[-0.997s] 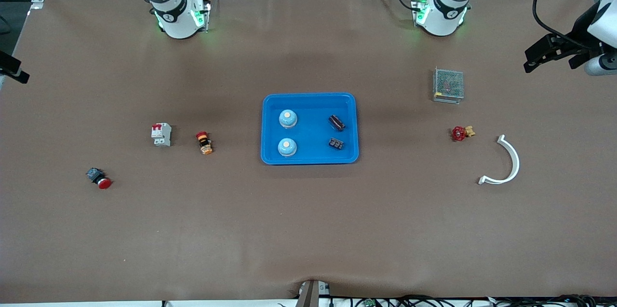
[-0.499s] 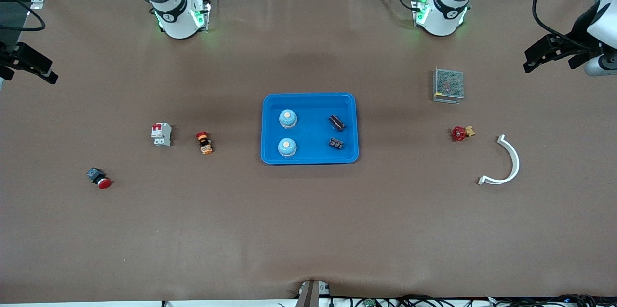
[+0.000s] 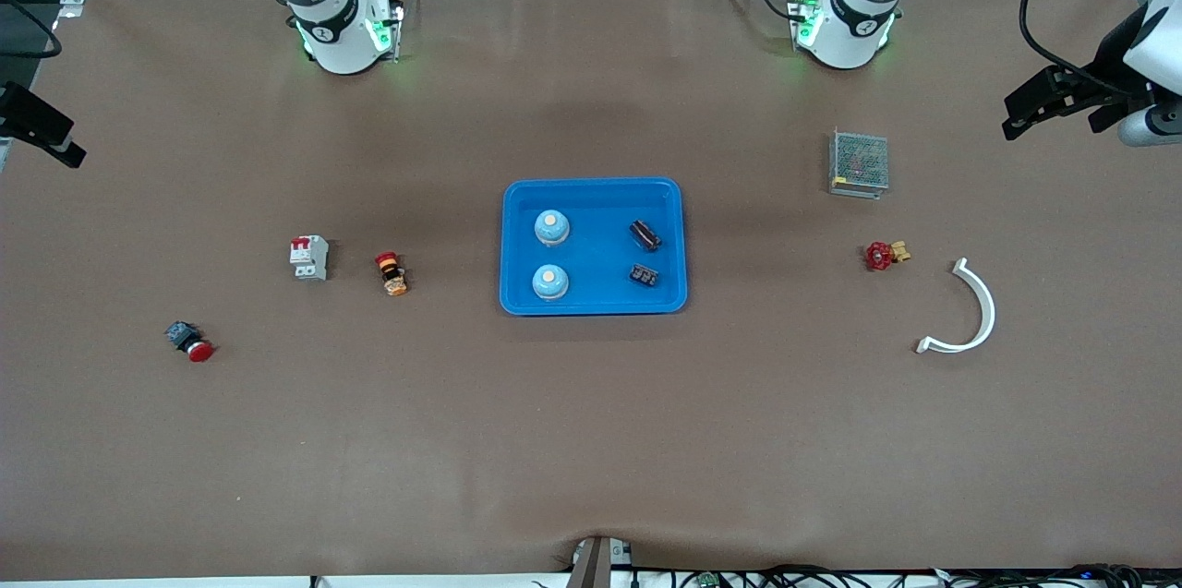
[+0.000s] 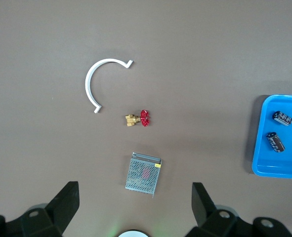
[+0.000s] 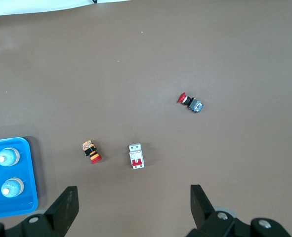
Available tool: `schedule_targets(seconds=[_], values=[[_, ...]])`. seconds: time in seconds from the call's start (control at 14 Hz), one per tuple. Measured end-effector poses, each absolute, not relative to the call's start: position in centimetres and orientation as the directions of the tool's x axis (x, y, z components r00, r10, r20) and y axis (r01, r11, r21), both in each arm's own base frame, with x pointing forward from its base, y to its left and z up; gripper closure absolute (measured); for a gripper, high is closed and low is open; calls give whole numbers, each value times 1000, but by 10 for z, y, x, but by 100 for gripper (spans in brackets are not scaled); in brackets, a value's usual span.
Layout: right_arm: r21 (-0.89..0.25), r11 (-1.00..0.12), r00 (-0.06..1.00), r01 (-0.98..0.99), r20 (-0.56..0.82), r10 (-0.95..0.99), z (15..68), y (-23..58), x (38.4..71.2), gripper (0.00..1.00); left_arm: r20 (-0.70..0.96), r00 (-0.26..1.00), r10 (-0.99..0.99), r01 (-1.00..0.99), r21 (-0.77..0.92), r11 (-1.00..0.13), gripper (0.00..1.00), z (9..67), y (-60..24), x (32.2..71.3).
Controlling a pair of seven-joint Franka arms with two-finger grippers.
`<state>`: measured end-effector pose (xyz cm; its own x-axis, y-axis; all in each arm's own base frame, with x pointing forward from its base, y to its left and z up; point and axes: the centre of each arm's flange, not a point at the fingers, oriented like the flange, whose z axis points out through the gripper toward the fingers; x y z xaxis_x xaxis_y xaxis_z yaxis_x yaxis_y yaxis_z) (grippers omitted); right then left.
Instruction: Place electrolytic capacitor and blue bell in tray
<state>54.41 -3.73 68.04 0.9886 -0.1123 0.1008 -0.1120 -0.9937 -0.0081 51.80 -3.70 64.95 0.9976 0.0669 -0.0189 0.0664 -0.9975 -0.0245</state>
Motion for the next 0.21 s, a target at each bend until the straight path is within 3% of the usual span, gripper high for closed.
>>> schedule_targets(seconds=[0.21], values=[[-7,-994,990,-107,89,-107,673,-38,553,0,-4,998,67,67,-22,-997,0,656,-37,518]])
